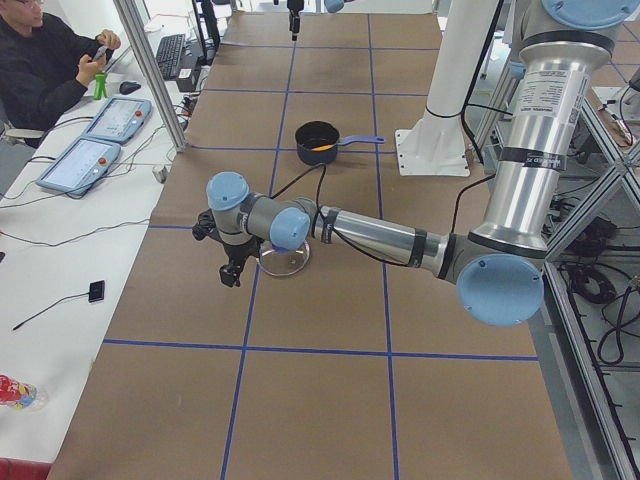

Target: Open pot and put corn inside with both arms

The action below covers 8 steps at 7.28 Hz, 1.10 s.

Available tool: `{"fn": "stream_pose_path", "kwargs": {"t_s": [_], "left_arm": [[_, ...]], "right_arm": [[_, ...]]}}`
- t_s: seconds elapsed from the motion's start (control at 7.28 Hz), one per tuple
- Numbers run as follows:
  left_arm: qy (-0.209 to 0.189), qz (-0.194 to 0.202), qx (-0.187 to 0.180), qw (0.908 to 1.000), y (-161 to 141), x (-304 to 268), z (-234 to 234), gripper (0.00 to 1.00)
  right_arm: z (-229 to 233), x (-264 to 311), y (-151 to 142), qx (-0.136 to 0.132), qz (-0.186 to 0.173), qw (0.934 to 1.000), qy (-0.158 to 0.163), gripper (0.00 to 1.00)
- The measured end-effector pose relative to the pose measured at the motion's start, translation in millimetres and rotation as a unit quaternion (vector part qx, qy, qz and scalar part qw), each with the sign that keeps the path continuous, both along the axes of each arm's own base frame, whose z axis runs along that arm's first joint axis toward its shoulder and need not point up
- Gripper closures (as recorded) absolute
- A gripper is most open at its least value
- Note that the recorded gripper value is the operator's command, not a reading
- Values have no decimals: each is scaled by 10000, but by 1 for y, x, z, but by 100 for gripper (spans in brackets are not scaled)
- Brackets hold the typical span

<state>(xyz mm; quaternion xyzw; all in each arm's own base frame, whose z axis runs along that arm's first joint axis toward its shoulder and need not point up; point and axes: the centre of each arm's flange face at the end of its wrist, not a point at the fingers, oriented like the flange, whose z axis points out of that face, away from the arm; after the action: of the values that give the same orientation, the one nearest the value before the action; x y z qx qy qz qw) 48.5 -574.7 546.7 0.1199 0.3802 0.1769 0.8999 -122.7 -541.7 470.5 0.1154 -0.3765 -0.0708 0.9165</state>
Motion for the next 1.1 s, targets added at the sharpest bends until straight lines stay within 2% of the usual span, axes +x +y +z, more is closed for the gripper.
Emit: {"fn": "stream_pose_path", "kwargs": {"t_s": [0.14, 0.27, 0.55, 0.69, 0.96, 1.1], "left_arm": [[-37, -39, 7, 10000, 8, -20, 14, 0], [-59, -83, -11, 9999, 15, -34, 24, 0], [-86, -165, -87, 9998, 25, -51, 38, 0], [-99, -223, -173, 9996, 31, -59, 45, 0], [-138, -292, -531, 9981, 41, -68, 60, 0], [-161, -298, -751, 9966, 47, -69, 67, 0]], "right_arm": [[29, 28, 3, -10, -53, 9999, 114, 0], [57, 55, 5, -153, -15, 9998, 109, 0], [103, 111, 6, -641, 281, 9972, -277, 0], [115, 135, 7, -739, 475, 9957, -302, 0], [133, 165, 15, -775, 695, 9945, -107, 0], [148, 170, 26, -800, 623, 9948, -16, 0]]}}
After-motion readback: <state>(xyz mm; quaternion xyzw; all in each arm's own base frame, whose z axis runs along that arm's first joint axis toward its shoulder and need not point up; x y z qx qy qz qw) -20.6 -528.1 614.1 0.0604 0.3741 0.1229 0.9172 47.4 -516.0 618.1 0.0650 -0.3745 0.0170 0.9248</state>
